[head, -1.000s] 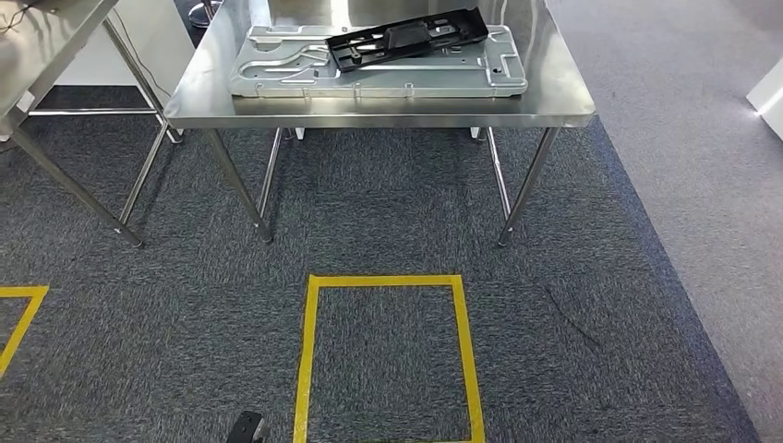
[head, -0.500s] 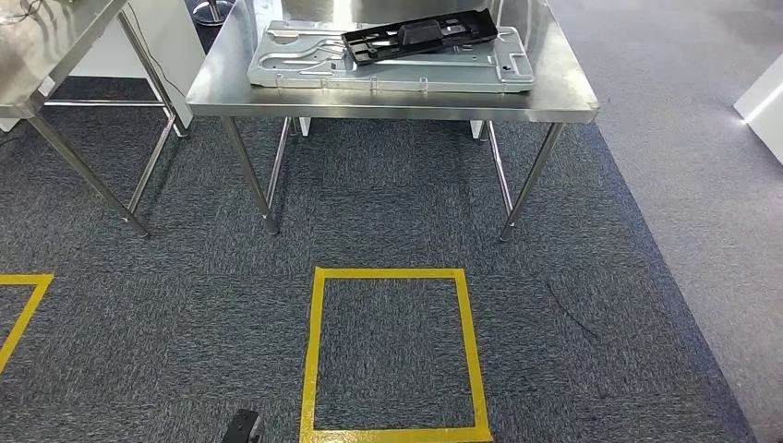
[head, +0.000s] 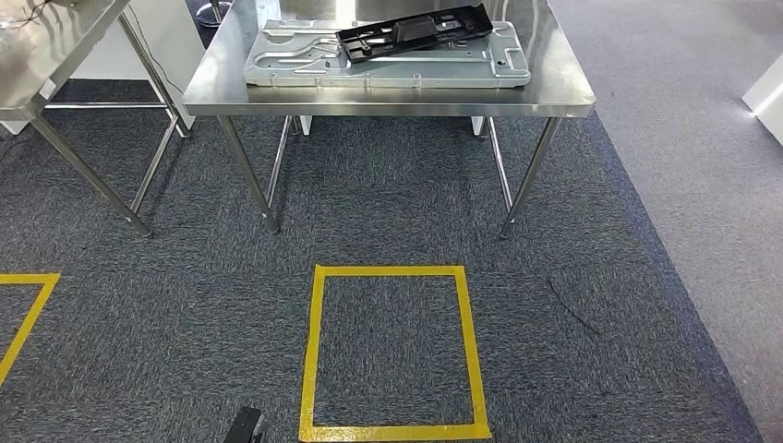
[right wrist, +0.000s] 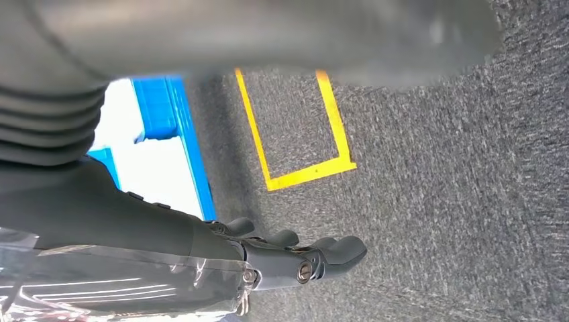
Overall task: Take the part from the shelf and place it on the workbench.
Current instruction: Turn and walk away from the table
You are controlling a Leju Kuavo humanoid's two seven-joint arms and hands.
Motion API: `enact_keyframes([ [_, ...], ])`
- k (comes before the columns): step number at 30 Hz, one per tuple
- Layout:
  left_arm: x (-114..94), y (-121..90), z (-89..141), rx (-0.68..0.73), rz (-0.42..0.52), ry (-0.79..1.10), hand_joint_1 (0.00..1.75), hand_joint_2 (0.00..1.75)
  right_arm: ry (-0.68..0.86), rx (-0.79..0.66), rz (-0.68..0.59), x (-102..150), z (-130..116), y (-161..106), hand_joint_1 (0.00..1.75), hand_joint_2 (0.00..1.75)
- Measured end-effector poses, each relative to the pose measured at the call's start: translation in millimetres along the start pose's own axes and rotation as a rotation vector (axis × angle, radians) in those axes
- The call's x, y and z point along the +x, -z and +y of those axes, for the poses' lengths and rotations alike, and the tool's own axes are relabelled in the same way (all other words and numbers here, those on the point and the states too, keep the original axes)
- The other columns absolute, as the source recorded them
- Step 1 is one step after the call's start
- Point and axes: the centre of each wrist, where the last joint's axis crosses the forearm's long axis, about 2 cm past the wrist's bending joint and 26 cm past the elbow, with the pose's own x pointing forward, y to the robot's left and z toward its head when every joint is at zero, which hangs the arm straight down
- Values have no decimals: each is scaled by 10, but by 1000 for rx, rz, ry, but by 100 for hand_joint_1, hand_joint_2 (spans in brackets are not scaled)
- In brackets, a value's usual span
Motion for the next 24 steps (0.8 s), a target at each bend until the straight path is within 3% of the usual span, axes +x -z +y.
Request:
enact_keyframes([
  [1,1,0,1,0,0,1,0,0,1,0,1,0,0,0,0,0],
  [2,2,1,1,0,-1,1,0,0,0,-1,1,0,0,0,0,44],
  [5,6,2,3,2,1,6,0,131,-1,-6,2,0,-1,0,0,175],
  [6,7,2,3,5,4,8,0,175,0,-9,2,0,-2,0,0,175],
  [24,-179,-54,186,70,112,16,0,175,108,91,-50,-115,-42,40,0,175],
])
